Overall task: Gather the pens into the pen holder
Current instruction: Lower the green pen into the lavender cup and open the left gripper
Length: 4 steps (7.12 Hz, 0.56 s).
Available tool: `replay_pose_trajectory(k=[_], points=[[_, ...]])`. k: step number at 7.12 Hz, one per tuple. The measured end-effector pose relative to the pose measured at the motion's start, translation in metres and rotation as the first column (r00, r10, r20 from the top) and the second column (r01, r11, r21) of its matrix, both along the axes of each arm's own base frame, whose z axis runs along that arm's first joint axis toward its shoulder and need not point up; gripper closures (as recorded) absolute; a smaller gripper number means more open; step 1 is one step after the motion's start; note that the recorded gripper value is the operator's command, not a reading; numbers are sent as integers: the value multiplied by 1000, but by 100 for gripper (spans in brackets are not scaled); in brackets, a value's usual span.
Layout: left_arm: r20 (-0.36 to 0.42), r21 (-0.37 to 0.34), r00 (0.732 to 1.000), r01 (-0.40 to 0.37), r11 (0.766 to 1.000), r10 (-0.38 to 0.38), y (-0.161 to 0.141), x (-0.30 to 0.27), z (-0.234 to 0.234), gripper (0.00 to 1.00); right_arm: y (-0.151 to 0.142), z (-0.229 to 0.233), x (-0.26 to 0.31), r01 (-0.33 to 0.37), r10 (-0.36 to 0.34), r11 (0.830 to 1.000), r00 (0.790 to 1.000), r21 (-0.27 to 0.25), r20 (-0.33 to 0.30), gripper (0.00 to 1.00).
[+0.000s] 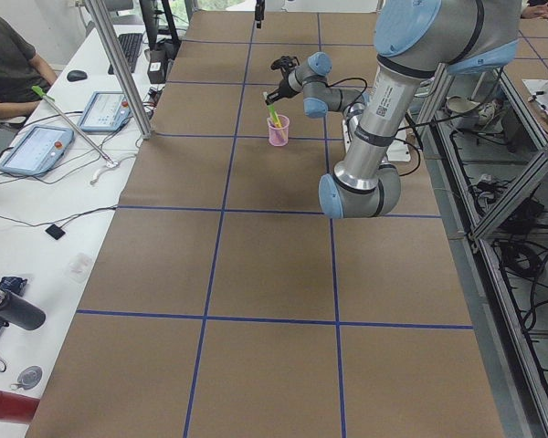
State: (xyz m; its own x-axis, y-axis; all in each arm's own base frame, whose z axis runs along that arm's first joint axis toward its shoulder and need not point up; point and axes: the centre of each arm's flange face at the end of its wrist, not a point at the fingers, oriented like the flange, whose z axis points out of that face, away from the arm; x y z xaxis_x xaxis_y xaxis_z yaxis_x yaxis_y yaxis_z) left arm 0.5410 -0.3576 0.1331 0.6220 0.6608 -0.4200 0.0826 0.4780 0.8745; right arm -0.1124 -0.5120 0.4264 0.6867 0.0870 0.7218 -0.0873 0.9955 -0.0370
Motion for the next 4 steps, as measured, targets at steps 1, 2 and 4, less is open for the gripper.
replay_pose_trajectory(k=[1,2,4], points=[[2,0,1000,-8,1000,8,4,3,1,20,-2,0,-1,0,0,1000,1000,-1,0,0],[3,1,1000,-12,1000,12,7,5,1,0,-3,2,-1,0,0,1000,1000,-4,-1,0],[-13,5,1000,-8,1000,8,6,-4,-4,0,-4,1,-1,-1,1,1000,1000,-3,-1,0]])
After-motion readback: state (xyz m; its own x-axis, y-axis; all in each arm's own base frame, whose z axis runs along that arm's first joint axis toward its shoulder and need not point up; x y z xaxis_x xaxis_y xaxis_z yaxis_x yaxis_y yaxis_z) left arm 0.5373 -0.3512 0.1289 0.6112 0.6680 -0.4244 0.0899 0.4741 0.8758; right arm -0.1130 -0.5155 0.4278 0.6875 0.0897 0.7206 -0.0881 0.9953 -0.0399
